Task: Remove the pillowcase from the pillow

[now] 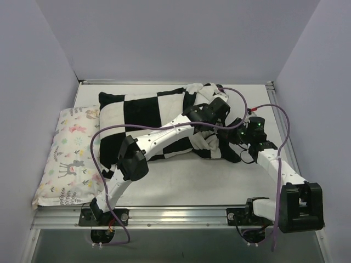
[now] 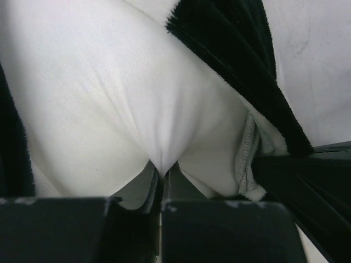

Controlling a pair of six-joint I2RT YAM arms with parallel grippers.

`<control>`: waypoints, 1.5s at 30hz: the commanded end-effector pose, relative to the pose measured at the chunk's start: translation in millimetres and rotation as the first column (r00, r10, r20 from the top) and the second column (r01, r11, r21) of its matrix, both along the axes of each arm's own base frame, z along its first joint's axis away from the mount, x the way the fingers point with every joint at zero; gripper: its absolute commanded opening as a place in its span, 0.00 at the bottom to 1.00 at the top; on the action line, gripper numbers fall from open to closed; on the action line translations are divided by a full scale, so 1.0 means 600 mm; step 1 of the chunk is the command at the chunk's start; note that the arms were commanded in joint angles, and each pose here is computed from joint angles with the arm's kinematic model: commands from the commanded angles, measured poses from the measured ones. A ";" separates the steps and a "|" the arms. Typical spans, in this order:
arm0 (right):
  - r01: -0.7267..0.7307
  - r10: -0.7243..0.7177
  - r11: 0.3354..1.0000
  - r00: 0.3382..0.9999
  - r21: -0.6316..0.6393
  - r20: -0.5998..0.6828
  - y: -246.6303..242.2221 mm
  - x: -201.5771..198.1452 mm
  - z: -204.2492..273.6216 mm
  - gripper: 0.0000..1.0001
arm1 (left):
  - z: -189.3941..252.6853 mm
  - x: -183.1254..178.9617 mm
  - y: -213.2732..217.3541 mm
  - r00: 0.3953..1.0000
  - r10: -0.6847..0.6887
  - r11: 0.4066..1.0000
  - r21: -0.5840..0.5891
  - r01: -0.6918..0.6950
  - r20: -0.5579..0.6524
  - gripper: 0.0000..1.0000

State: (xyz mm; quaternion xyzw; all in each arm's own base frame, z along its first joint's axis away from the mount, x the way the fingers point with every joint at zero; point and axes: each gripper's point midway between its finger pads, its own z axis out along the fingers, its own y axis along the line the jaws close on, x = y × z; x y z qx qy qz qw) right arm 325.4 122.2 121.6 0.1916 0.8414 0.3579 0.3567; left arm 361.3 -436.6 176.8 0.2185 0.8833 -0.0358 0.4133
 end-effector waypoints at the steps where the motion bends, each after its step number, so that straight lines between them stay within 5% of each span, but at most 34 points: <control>1: 0.008 -0.016 0.993 0.998 -0.117 -0.068 -0.017 -0.021 -0.006 0.00 | 0.080 0.043 0.024 0.995 0.063 0.996 -0.072 -0.057 0.076 0.00; 7: 0.080 -0.119 0.973 0.977 -0.218 -0.175 -0.062 -0.050 -0.058 0.00 | 0.213 0.103 0.109 0.982 0.173 0.941 -0.309 -0.141 0.078 0.00; 15: 0.154 -0.218 0.954 0.945 -0.259 -0.242 -0.108 -0.055 -0.093 0.00 | 0.281 0.128 0.219 0.963 0.262 0.884 -0.415 -0.216 0.058 0.00; 22: 0.157 -0.247 0.933 0.934 -0.325 -0.259 -0.126 -0.043 -0.111 0.00 | 0.355 0.085 0.229 0.987 0.156 0.823 -0.557 -0.110 0.036 0.00; 26: 0.138 -0.217 0.940 0.947 -0.312 -0.236 -0.120 -0.014 -0.089 0.00 | 0.337 0.001 0.202 0.999 0.040 0.825 -0.564 -0.037 -0.006 0.00; 30: 0.103 -0.165 0.938 0.972 -0.330 -0.165 -0.095 0.006 -0.042 0.01 | 0.205 -0.070 0.196 0.993 0.011 0.836 -0.545 -0.072 -0.115 0.00; 33: 0.046 -0.095 0.934 0.988 -0.353 -0.123 -0.069 0.001 -0.009 0.10 | 0.198 -0.101 0.193 0.994 -0.003 0.783 -0.618 -0.068 -0.113 0.00; 40: 0.061 -0.090 0.920 0.994 -0.387 -0.056 -0.080 -0.059 0.031 0.67 | 0.132 -0.141 0.185 0.990 -0.008 0.795 -0.602 -0.080 -0.143 0.00; 45: 0.101 -0.079 0.903 0.994 -0.417 0.069 -0.086 -0.085 0.098 0.79 | 0.139 -0.142 0.170 0.990 -0.022 0.783 -0.619 -0.069 -0.138 0.00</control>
